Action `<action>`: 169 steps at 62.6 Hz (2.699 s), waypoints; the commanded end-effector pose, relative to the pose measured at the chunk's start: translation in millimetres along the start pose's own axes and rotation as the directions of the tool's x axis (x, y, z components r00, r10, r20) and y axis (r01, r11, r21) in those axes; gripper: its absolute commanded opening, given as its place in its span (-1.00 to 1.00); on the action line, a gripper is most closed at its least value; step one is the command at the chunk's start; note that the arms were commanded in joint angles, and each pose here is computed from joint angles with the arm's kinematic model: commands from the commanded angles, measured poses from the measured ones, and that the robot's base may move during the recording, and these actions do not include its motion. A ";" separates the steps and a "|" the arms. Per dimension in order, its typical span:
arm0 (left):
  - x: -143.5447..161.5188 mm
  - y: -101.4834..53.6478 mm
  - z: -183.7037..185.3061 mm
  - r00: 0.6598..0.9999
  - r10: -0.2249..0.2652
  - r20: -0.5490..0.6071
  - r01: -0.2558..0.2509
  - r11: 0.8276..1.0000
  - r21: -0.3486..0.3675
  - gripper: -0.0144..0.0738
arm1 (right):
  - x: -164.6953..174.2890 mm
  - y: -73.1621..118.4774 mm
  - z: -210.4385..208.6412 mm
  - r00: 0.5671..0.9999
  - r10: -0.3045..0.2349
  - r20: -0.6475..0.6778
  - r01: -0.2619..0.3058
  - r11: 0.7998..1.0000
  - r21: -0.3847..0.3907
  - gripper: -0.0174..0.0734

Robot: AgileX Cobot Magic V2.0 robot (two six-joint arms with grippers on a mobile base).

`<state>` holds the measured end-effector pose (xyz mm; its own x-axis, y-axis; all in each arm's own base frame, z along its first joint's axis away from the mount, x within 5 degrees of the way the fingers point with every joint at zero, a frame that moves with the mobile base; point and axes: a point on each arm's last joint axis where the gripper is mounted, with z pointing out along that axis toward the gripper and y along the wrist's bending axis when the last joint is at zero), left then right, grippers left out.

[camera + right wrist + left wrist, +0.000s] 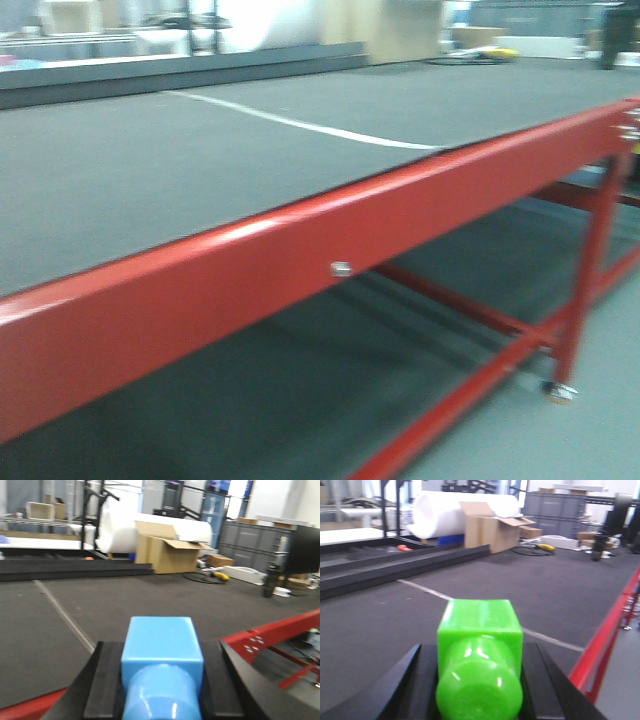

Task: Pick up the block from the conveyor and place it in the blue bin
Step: 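Drive the base away from the conveyor toward the blue-bin shelves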

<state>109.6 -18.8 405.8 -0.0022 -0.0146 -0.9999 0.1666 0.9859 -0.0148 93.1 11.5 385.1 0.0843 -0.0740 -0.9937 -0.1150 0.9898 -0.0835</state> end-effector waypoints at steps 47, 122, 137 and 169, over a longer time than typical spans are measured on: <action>-3.2 -0.8 -1.3 1.000 0.005 0.028 -0.005 1.000 0.007 -0.92 | -0.8 0.2 -1.0 1.000 -0.011 0.015 0.011 1.000 -0.002 -0.97; -3.2 -0.8 -1.3 1.000 0.005 0.028 -0.005 1.000 0.007 -0.92 | -0.8 0.2 -1.0 1.000 -0.011 0.015 0.011 1.000 -0.002 -0.97; -3.2 -0.8 -1.3 1.000 0.005 0.028 -0.005 1.000 0.007 -0.92 | -0.8 0.2 -1.0 1.000 -0.011 0.015 0.011 1.000 -0.002 -0.97; -3.4 -0.8 -1.3 1.000 0.005 0.030 -0.005 1.000 0.007 -0.92 | -0.8 0.2 -1.0 1.000 -0.011 0.015 0.011 1.000 -0.002 -0.97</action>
<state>109.6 -18.8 405.9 -0.0018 -0.0147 -0.9999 0.1666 0.9859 -0.0148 93.1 11.5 385.1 0.0843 -0.0740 -0.9937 -0.1150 0.9898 -0.0835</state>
